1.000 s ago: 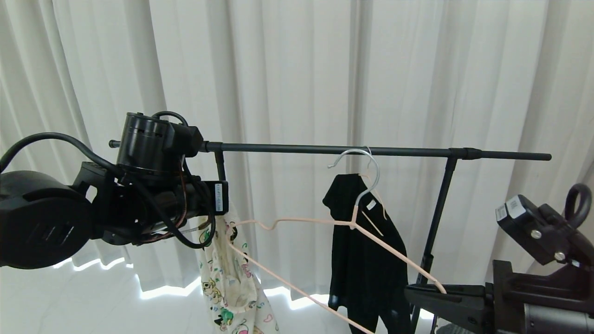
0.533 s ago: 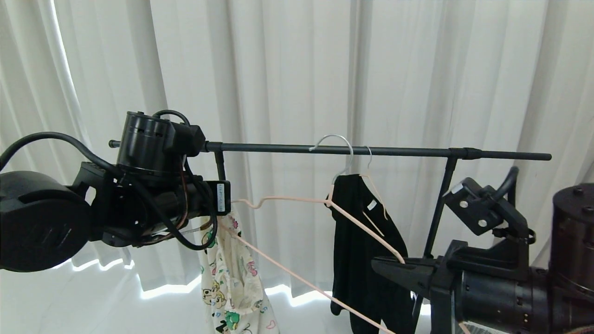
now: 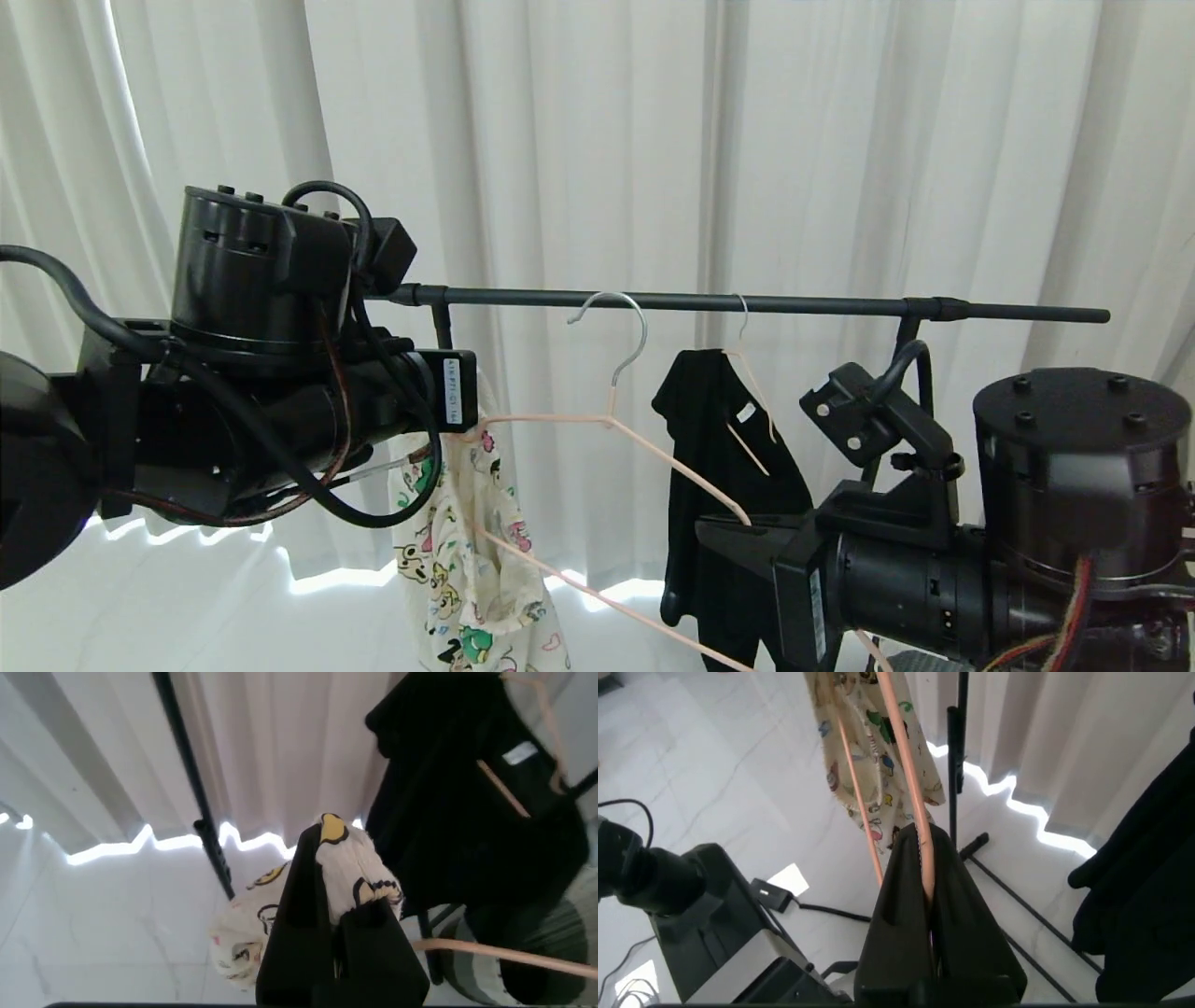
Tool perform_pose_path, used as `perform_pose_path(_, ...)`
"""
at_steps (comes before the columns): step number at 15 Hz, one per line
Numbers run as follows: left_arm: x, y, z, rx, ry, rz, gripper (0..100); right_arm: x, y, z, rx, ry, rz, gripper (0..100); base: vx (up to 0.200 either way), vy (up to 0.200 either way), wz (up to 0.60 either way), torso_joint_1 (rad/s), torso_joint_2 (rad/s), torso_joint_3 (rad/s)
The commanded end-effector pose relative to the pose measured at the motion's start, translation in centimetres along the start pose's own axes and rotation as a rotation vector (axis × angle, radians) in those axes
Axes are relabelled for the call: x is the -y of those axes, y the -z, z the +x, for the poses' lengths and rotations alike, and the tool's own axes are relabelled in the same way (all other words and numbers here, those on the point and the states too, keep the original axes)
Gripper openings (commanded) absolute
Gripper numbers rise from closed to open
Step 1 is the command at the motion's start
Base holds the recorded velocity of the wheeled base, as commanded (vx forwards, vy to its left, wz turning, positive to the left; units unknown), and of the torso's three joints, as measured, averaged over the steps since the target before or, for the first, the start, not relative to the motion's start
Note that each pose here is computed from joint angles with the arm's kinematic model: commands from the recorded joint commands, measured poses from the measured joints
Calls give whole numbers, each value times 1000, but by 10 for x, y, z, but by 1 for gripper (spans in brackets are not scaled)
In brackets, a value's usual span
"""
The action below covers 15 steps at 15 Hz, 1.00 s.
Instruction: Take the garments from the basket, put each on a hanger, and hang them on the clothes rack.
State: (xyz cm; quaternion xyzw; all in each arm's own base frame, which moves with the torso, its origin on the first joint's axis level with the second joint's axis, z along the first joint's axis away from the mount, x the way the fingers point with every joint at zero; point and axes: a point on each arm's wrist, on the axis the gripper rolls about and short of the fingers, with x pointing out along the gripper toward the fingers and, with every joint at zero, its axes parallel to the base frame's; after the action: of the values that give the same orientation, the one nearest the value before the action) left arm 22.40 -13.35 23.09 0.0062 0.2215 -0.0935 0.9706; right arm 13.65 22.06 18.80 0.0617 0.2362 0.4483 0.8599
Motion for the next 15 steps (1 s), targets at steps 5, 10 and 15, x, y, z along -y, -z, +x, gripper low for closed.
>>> perform_pose_path(5, 15, -8, -16, 48, 71, 8, 0, -13, 9, 31, 17, -6, -15, 0, 0, 0, 0, 0, 0, 0)
perform_pose_path(10, 41, -18, -36, 102, 189, 29, 0, -22, 7, 52, 26, 15, -12, 0, 0, 0, 0, 0, 0, 0)
perform_pose_path(15, 39, -10, -36, 84, 151, 46, 0, -21, 3, 52, 74, 101, -5, 0, 0, 0, 0, 0, 0, 0)
